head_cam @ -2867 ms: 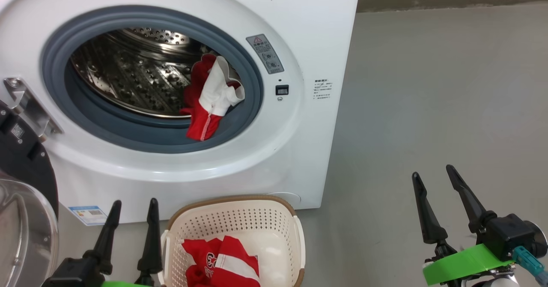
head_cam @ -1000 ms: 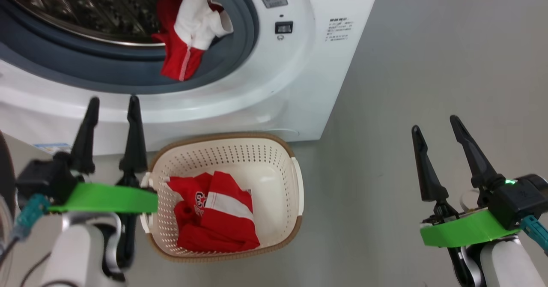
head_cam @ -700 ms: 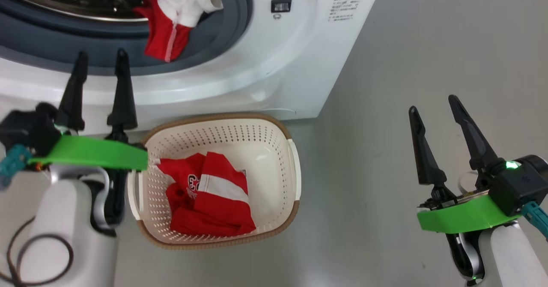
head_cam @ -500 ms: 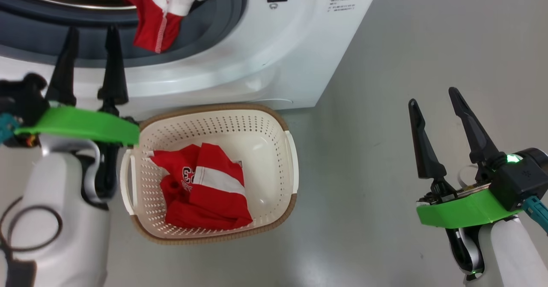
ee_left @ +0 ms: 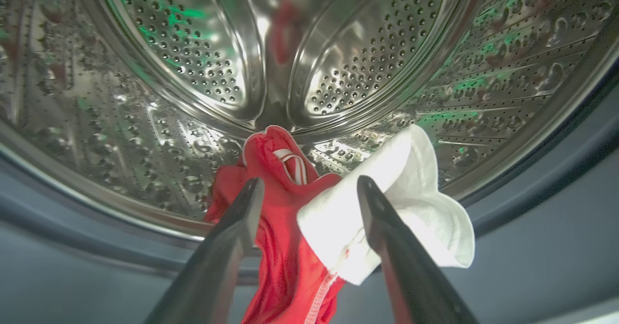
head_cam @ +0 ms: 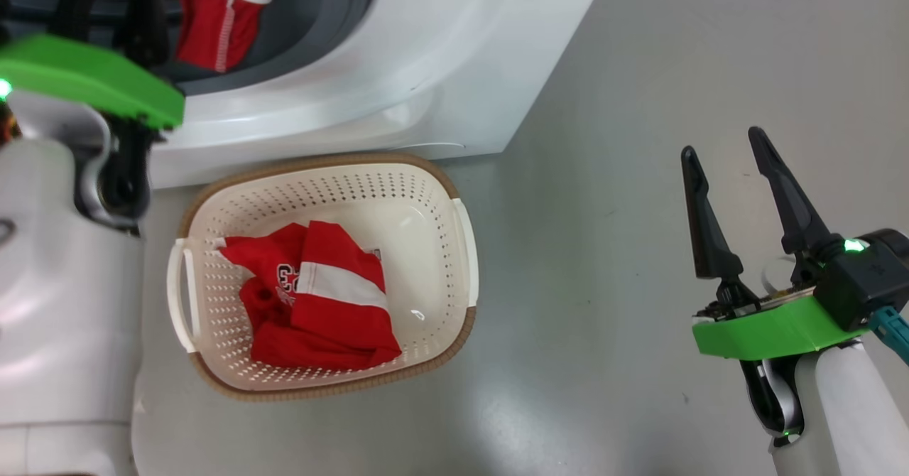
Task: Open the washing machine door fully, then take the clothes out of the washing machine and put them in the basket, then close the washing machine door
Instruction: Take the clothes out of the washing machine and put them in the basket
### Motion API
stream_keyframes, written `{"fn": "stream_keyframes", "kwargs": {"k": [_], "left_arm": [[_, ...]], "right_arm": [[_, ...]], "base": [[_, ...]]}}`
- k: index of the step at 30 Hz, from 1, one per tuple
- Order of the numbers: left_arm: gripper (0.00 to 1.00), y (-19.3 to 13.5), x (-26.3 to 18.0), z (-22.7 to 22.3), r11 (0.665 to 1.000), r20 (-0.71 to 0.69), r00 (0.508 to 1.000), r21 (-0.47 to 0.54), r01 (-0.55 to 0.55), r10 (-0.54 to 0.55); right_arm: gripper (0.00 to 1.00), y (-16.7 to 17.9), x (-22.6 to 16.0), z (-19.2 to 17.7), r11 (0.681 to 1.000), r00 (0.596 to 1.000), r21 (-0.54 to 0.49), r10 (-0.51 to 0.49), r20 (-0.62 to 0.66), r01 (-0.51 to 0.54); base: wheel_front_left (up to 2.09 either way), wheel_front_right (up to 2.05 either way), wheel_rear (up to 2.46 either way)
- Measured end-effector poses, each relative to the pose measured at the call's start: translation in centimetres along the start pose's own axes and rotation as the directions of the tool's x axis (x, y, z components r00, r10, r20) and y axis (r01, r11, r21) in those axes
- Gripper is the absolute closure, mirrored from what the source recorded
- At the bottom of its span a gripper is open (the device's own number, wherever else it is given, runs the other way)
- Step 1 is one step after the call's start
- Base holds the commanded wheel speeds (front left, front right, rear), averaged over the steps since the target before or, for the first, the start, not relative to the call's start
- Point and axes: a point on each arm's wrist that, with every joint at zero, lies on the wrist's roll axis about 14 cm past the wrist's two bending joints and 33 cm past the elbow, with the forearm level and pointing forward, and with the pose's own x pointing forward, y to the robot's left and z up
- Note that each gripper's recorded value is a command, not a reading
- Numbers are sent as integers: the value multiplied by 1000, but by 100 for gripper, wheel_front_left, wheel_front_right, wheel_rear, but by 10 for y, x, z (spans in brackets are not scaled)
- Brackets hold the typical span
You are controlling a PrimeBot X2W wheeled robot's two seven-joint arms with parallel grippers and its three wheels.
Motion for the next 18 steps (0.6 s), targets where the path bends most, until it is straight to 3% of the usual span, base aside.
{"fn": "stream_keyframes", "kwargs": {"k": [9, 18], "left_arm": [[0, -21, 23, -36, 996, -217, 975, -83, 34, -51], [0, -7, 26, -68, 999, -386, 922, 39, 31, -14]], "right_arm": [[0, -9, -1, -3, 1000, 1000, -7, -23, -13, 23], [0, -19, -4, -2, 999, 999, 3, -50, -14, 50]], "base": [[0, 0, 0], [0, 0, 0]]}}
